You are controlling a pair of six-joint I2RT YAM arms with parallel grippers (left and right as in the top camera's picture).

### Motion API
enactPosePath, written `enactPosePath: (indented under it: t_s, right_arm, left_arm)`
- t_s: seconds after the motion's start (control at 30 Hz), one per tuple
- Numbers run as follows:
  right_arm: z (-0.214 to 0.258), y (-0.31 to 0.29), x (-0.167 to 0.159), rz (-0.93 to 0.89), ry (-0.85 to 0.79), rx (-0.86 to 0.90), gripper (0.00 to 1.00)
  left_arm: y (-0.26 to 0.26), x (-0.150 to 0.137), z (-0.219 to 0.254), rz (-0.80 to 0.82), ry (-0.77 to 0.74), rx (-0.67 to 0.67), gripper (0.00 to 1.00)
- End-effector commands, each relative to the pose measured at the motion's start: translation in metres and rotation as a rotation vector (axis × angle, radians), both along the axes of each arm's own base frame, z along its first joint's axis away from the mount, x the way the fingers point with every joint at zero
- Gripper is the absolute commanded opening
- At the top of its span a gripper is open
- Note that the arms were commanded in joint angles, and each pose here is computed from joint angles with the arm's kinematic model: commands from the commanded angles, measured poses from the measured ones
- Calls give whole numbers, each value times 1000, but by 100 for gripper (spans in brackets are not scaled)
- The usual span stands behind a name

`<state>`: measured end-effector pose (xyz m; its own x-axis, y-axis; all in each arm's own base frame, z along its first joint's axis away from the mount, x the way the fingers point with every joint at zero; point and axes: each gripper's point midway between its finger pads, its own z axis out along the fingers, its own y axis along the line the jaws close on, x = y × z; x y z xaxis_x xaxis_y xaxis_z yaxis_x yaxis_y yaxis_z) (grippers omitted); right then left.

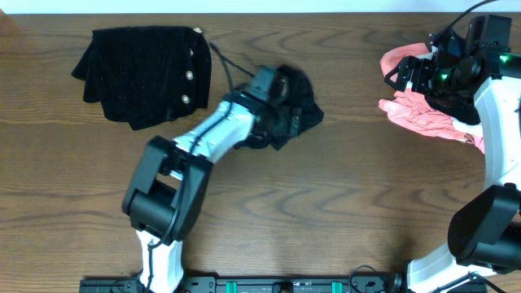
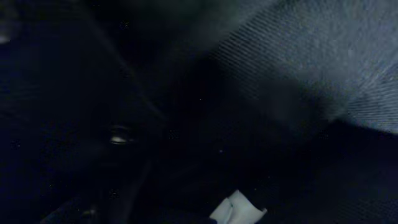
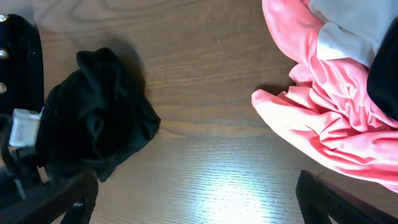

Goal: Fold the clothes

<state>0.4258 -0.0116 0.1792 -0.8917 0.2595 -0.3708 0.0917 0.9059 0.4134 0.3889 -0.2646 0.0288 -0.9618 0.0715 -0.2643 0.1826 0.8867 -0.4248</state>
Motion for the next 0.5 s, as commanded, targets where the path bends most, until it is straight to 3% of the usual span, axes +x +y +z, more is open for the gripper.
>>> enactPosePath:
  t_s: [0.0, 0.23, 0.47]
  right_arm:
    - [7, -1, 2, 13, -23, -3, 99]
    - [6, -3, 2, 10, -25, -9, 99]
    - [7, -3, 3, 10, -28, -9, 99]
  left_arm:
    - [-1, -48, -39, 26, 290, -92, 98]
    - [-11, -48, -17, -122, 142, -54, 98]
    - [-7, -48, -17, -274, -63, 206, 98]
